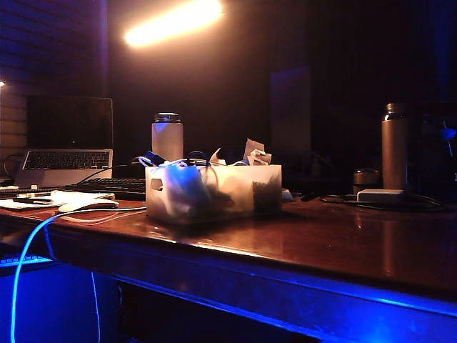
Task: Pick up the liquid glue and place it into the translucent box.
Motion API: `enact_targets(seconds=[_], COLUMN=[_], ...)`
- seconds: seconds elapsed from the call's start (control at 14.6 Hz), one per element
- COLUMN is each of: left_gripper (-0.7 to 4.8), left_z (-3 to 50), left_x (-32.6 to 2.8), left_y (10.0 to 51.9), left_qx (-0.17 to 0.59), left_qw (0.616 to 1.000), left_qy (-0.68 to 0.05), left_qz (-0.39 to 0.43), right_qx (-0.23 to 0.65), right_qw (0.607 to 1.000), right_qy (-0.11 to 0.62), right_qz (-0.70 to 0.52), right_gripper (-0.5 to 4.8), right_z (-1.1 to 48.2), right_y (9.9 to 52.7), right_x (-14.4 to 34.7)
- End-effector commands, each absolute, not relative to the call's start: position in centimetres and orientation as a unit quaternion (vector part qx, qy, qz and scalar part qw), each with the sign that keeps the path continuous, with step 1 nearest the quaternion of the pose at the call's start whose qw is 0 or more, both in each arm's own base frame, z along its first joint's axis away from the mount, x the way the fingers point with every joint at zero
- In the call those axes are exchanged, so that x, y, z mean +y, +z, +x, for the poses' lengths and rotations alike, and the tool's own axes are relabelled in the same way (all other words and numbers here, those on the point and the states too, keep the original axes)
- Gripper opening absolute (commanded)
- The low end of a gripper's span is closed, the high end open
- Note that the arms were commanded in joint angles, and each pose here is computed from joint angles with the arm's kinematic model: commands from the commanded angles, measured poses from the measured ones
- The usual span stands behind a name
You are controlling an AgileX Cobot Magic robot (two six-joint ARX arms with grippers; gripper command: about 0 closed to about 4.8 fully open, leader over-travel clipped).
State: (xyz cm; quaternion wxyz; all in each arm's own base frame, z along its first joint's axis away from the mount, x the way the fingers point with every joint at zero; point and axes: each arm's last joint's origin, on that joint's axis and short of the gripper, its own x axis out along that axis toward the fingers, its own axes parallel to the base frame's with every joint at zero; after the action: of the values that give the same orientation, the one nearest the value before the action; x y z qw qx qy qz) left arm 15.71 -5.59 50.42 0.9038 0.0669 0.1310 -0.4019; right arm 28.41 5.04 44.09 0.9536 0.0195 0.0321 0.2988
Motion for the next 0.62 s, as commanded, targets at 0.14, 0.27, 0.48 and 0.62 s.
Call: enact_targets(seconds=[0.14,0.27,0.48,0.62], left_gripper=[-0.05,-0.05,-0.05,-0.05], left_z=[7.6,2.4,-3.3,-4.6], left_x=[-3.2,-1.8,0.0,0.4], left_y=[52.3,51.9,49.7,47.3], left_qx=[0.062,0.049,0.068,0.094], left_qw=[0.938,0.944,0.960,0.960], left_qy=[-0.336,-0.321,-0.263,-0.259], left_qz=[0.057,0.059,0.065,0.052], right_qx=[0.094,0.059,0.051,0.035], right_qw=[0.971,0.977,0.981,0.982], right_qy=[0.221,0.202,0.185,0.184], right_qz=[-0.021,-0.025,-0.027,-0.012], right_gripper=[-0.04,-0.04,-0.04,-0.04], right_z=[22.2,18.6,14.5,12.4], right_y=[45.0,44.8,41.5,38.0], right_x=[3.8,3.3,2.6,2.3])
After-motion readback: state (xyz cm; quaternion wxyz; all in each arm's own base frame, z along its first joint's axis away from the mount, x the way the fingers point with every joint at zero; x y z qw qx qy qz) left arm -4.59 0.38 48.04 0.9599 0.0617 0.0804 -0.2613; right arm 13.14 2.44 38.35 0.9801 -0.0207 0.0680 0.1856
